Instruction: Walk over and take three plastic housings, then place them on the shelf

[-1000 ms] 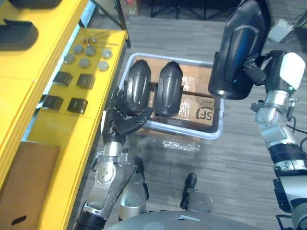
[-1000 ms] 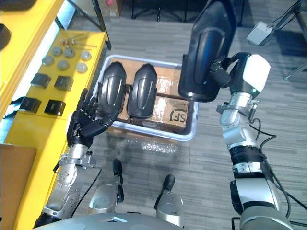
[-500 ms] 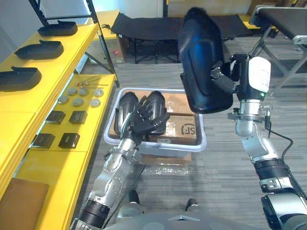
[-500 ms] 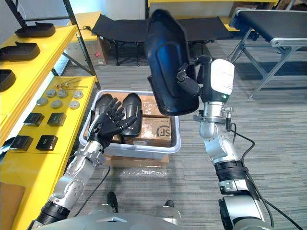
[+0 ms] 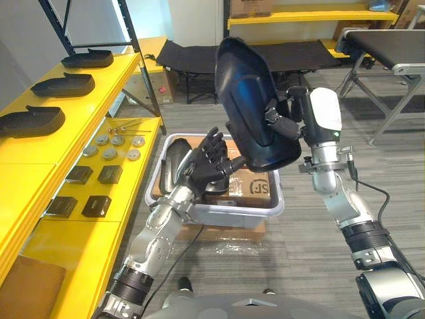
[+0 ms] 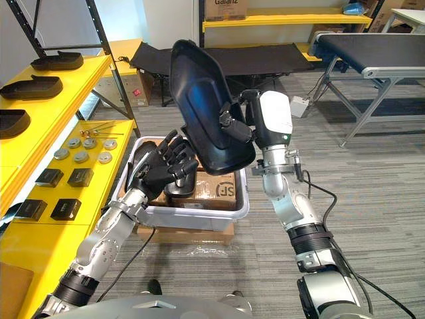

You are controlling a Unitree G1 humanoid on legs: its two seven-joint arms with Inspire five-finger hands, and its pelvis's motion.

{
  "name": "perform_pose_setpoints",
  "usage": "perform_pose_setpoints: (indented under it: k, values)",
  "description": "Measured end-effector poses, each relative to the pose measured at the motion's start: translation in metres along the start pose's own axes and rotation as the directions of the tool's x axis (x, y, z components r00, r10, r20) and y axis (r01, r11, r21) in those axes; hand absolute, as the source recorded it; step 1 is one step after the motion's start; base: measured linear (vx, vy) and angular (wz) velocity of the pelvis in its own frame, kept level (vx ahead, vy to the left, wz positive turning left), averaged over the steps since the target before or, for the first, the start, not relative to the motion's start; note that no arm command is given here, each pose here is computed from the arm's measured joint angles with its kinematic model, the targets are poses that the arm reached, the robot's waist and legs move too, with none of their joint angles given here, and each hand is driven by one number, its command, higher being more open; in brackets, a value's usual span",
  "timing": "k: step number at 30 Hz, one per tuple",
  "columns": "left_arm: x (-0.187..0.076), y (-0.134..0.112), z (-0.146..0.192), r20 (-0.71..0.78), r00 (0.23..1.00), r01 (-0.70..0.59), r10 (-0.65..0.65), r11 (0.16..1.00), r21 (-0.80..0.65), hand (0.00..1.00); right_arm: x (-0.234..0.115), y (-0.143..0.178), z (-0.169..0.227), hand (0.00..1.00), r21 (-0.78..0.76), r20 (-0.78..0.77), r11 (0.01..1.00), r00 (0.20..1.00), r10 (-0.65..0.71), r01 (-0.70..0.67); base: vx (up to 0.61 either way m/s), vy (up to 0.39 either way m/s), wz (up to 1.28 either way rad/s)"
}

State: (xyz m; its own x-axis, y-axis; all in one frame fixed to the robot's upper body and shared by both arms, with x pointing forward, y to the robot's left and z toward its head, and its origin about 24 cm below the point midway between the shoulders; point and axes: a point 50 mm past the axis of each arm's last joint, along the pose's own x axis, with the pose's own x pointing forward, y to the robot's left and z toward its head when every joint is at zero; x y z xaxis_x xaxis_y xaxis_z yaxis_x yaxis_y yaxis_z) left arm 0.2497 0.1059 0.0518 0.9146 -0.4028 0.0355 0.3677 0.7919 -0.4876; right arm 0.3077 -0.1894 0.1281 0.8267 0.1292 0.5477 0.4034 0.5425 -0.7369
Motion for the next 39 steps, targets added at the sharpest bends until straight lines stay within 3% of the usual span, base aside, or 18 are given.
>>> perform_pose_setpoints:
  k: [9,10,20,24,34,35,39]
  values:
    - [0.006,-0.008,0.0,0.023,1.0,0.001,0.001,0.993,-0.114,1.0,-0.015,0.033,0.019,0.0,0.118,0.019,0.986,0.993,0.12,-0.121,0.0,0.0,0.0]
    - [0.006,-0.007,0.0,0.023,1.0,-0.013,0.017,0.989,-0.149,0.0,-0.016,0.037,0.022,0.0,0.143,0.016,0.981,0.991,0.131,-0.132,0.0,0.0,0.0]
    - [0.005,0.002,-0.008,-0.005,0.995,-0.093,0.098,0.934,-0.345,0.0,-0.028,0.052,0.03,0.0,0.221,0.001,0.956,0.981,0.195,-0.191,0.0,0.0,-0.01]
    - [0.005,0.012,-0.012,-0.007,0.982,-0.176,0.187,0.913,-0.369,0.0,-0.031,0.056,0.043,0.0,0.262,0.048,0.943,0.979,0.199,-0.204,0.0,0.0,-0.08]
    - [0.005,0.012,-0.011,0.009,0.983,-0.169,0.185,0.919,-0.356,0.0,-0.036,0.059,0.047,0.0,0.302,0.03,0.937,0.984,0.177,-0.178,0.0,0.0,-0.01]
    - [0.005,0.012,-0.011,0.009,0.983,-0.169,0.184,0.919,-0.356,0.0,-0.037,0.059,0.047,1.0,0.303,0.029,0.936,0.984,0.176,-0.177,0.0,0.0,0.0]
    - [0.005,0.012,-0.011,0.01,0.983,-0.169,0.184,0.925,-0.341,0.0,-0.04,0.059,0.048,1.0,0.367,0.01,0.913,0.982,0.186,-0.177,0.0,0.0,0.0]
